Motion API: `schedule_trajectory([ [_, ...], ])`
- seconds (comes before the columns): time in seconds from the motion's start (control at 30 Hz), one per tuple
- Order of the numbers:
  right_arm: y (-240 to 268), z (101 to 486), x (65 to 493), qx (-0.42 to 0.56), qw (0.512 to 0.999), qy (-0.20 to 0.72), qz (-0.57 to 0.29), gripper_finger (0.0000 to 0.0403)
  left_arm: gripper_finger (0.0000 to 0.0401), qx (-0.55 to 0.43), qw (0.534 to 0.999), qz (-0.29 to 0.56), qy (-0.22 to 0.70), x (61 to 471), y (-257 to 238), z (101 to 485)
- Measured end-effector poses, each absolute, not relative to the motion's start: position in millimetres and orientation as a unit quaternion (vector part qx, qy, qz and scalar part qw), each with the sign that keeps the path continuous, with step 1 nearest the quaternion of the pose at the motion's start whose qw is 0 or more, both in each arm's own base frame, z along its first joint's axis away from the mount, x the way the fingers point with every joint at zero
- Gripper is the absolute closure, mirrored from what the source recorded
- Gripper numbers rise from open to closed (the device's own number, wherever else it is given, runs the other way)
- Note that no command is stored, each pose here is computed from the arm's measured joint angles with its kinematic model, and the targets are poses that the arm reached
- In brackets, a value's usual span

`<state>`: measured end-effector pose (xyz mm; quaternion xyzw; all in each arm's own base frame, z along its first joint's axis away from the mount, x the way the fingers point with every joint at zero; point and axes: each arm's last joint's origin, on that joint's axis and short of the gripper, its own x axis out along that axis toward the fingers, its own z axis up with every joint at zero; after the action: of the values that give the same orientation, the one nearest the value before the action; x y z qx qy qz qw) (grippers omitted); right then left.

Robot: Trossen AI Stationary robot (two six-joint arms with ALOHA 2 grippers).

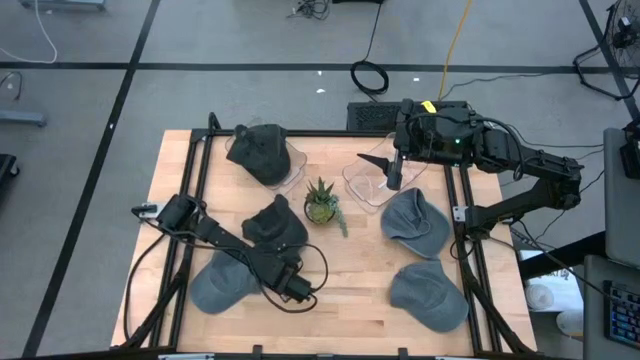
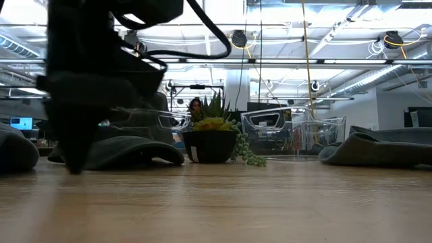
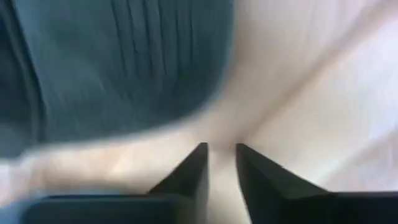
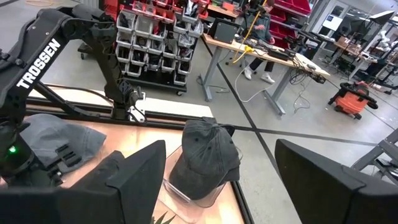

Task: Pick & Place hat
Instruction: Put the black cap into the left transparent bin

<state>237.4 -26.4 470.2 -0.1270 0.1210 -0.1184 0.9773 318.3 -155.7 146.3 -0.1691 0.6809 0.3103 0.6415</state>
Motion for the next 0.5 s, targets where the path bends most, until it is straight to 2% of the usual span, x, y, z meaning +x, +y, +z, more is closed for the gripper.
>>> schedule_trajectory([
  [0.1,-26.4,469.9,237.3,-0.127,0.977,0.123,-0.118,0.0110,0.0245,-0.183,0.634,0.304,0.688,317.2,-156.8,164.2],
  [0.27,-26.3,464.6,236.0,-0.119,0.975,0.150,-0.115,0.0110,0.0167,-0.216,0.668,0.322,0.636,317.5,-154.7,215.5],
  [0.37,-26.2,460.7,235.0,-0.113,0.973,0.169,-0.114,0.0110,0.0143,-0.248,0.680,0.342,0.599,314.8,-152.5,243.2],
  [0.5,-26.3,460.9,235.2,-0.133,0.970,0.170,-0.111,0.0110,0.0136,-0.281,0.671,0.378,0.573,310.7,-149.8,267.9],
])
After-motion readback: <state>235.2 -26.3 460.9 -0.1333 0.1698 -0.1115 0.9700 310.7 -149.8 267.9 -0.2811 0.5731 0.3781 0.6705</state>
